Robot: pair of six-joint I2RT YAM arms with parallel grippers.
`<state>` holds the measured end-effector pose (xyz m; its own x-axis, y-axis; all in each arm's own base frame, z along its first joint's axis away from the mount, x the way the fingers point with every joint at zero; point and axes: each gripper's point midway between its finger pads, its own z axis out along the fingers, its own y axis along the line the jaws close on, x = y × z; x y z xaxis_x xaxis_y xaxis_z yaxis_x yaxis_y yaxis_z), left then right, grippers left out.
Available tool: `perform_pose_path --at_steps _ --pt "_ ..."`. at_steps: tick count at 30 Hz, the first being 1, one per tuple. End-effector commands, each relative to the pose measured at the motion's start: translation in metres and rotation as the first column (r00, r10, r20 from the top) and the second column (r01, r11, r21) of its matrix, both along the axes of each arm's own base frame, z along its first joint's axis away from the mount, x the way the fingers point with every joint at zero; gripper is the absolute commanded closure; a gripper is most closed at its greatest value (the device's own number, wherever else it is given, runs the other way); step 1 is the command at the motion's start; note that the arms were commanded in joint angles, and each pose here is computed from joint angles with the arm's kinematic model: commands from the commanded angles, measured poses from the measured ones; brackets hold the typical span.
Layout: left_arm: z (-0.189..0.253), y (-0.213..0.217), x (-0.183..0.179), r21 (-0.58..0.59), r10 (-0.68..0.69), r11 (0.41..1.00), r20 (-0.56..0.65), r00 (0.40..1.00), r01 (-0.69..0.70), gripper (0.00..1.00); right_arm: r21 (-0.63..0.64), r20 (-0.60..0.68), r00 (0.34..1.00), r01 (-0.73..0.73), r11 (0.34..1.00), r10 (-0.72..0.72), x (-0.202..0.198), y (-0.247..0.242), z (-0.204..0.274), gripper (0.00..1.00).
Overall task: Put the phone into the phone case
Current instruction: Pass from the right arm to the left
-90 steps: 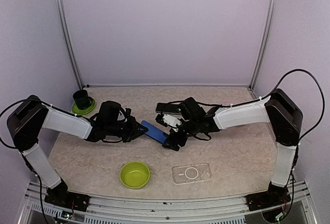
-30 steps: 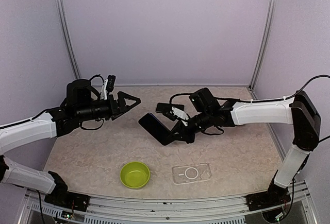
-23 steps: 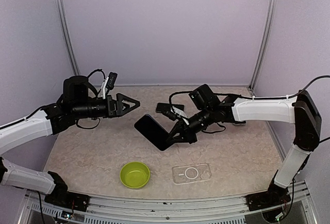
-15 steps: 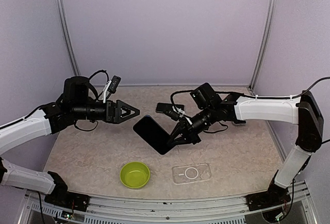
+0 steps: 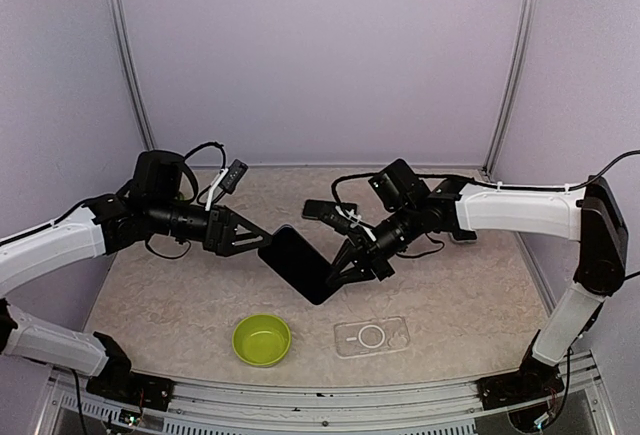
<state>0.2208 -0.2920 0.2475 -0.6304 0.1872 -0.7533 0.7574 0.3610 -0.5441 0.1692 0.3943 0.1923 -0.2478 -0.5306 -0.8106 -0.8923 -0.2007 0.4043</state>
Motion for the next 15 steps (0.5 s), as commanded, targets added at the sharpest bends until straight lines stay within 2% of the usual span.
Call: perform_pose_path --at_steps 1,8,15 --pt "0.008 -0.005 -0.007 -0.014 -0.085 0.996 0.031 0.996 0.086 0.09 0.074 0.017 0.998 -0.054 0.996 0.053 -0.003 0.004 0.024 1.0" --pt "0.009 -0.011 -0.014 -0.023 -0.151 0.988 0.037 0.988 0.152 0.14 0.043 -0.011 0.998 -0.064 0.997 0.064 0.0 0.008 0.012 1.0" --pt "-0.001 -0.023 -0.019 -0.018 -0.212 0.977 0.012 0.977 0.212 0.28 0.029 -0.032 0.997 -0.072 0.997 0.073 0.002 0.012 0.004 1.0"
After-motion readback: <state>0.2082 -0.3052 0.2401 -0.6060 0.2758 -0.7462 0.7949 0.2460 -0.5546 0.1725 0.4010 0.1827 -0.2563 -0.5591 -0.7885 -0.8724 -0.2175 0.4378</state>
